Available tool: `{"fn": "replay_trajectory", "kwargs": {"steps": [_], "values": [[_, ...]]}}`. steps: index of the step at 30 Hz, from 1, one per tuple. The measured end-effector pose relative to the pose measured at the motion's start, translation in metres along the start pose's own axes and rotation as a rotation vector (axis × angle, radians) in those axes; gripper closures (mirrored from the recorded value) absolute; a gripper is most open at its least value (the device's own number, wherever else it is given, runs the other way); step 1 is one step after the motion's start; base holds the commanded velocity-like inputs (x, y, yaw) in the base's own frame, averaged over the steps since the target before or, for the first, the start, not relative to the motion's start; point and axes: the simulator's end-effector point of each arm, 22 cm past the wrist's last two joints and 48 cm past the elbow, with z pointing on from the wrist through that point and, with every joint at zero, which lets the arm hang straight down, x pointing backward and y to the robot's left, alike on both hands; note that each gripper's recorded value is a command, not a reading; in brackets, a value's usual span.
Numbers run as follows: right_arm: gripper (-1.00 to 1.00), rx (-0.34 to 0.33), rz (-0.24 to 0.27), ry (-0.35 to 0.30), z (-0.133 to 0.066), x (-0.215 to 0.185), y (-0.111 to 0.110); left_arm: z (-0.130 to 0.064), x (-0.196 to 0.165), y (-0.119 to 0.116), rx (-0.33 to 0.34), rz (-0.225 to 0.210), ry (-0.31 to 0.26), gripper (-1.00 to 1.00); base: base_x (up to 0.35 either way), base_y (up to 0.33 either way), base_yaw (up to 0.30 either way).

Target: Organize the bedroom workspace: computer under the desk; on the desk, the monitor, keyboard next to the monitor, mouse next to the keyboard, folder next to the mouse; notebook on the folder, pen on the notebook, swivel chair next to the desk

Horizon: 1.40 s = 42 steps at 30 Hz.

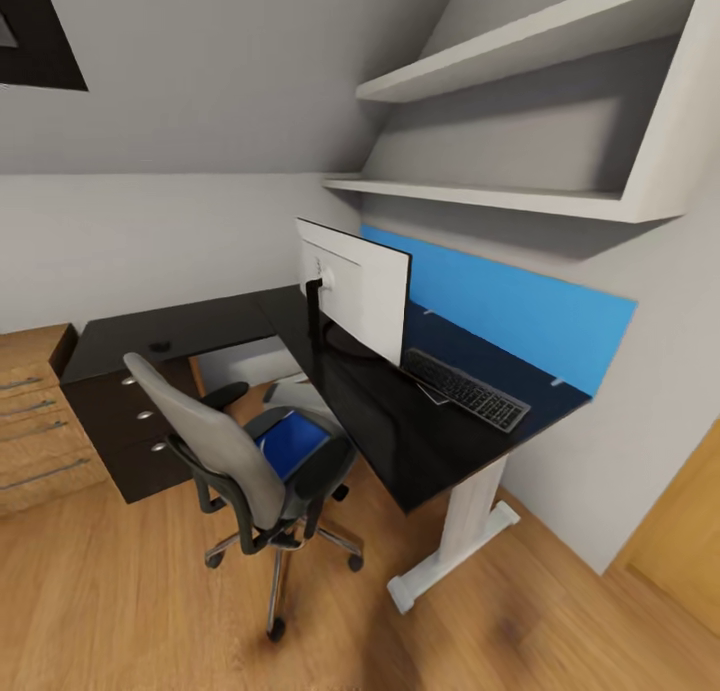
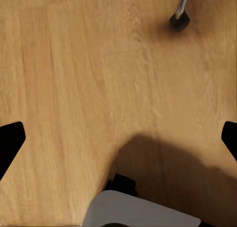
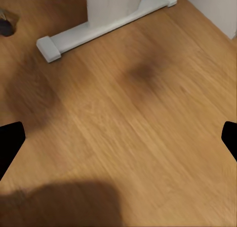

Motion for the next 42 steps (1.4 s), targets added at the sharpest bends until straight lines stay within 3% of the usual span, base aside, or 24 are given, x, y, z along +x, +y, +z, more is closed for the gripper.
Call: {"fn": "replay_trajectory", "kwargs": {"steps": [6,7,8,10,16,25,28,31,34,39,42], "values": [[-1.00,0.000,-0.001,0.004,0.006,0.009,0.001,0.008,0.013,0.001,-0.002,0.004,0.026,-1.00,0.000,0.000,0.264],[-1.00,0.000,-0.001,0.005,0.007,0.010,0.001,0.009,0.021,0.001,-0.003,0.008,0.057,-1.00,0.000,0.000,0.264],[-1.00,0.001,-0.002,0.005,0.008,0.012,0.000,0.008,0.043,0.003,-0.005,0.019,0.154,-1.00,0.000,0.000,0.264],[-1.00,0.001,-0.002,0.007,0.010,0.015,0.001,0.008,0.063,0.004,-0.006,0.029,0.239,-1.00,0.000,0.000,0.264],[-1.00,0.001,-0.003,0.015,0.015,0.026,0.001,0.013,0.081,0.004,-0.004,0.034,0.296,-1.00,0.000,0.000,0.264],[-1.00,0.001,-0.004,0.023,0.024,0.041,0.002,0.026,0.088,0.000,0.000,0.031,0.280,-1.00,0.000,0.000,0.238],[-1.00,0.001,-0.005,0.026,0.027,0.046,0.002,0.033,0.083,-0.001,-0.001,0.027,0.236,-1.00,0.000,0.000,0.171],[-1.00,0.001,-0.006,0.030,0.030,0.051,0.002,0.040,0.067,-0.001,-0.003,0.016,0.142,-1.00,0.000,0.000,0.133],[-1.00,0.001,-0.006,0.034,0.033,0.057,0.003,0.045,0.061,-0.001,-0.005,0.010,0.095,-1.00,0.000,0.000,0.125],[-1.00,-0.028,-0.031,0.035,0.038,0.065,0.009,0.052,0.066,-0.003,-0.002,0.007,0.081,-1.00,0.000,0.000,0.126],[-1.00,-0.056,-0.058,0.039,0.040,0.072,0.016,0.052,0.079,-0.019,0.012,-0.006,0.101,-1.00,0.000,0.000,0.153]]}}
